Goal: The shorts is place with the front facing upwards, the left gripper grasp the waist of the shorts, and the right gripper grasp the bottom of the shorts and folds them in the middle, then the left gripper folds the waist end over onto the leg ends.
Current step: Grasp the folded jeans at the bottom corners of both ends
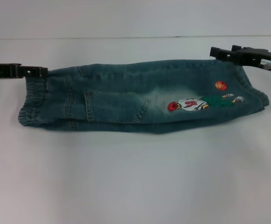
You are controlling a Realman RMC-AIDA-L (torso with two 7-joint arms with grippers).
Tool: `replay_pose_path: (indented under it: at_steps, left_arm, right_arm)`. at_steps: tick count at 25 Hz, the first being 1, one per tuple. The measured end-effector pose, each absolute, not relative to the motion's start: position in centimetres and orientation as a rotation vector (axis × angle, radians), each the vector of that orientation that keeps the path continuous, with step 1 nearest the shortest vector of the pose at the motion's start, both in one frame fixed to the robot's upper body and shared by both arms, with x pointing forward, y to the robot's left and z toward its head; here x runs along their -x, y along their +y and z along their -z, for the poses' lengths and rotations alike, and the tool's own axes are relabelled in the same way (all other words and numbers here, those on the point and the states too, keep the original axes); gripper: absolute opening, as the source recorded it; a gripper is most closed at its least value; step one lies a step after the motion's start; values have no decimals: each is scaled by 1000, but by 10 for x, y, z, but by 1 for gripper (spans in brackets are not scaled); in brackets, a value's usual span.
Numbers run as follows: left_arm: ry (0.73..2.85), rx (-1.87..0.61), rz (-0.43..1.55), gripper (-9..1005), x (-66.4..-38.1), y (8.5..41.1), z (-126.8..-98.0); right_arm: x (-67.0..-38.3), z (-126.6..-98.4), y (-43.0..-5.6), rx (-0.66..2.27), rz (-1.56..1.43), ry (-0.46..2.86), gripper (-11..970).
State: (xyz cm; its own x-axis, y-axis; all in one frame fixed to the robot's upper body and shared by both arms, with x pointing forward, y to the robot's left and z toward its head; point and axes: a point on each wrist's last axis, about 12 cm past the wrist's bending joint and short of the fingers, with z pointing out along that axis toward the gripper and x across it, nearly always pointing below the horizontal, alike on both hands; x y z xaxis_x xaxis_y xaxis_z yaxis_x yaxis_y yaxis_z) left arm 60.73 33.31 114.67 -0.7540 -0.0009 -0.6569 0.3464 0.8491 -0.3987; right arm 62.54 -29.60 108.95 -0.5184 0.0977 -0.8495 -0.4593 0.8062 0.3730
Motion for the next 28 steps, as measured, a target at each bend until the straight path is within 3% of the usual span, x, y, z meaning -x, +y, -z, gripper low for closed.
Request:
replay_pose_path:
  at_steps: [11, 22, 28]
  left_arm:
    - [2147, -739, 1014, 922, -572, 314, -1167]
    - [2178, -772, 1037, 921, -553, 316, -1146]
    - [2321, -674, 898, 921, -558, 327, -1134]
  right_arm:
    - [-571, -1152, -311, 797, -1213, 1828, 931]
    - [-550, -1130, -299, 999, -1266, 1986, 929]
    - [-550, -1128, -294, 1013, -1264, 1970, 928]
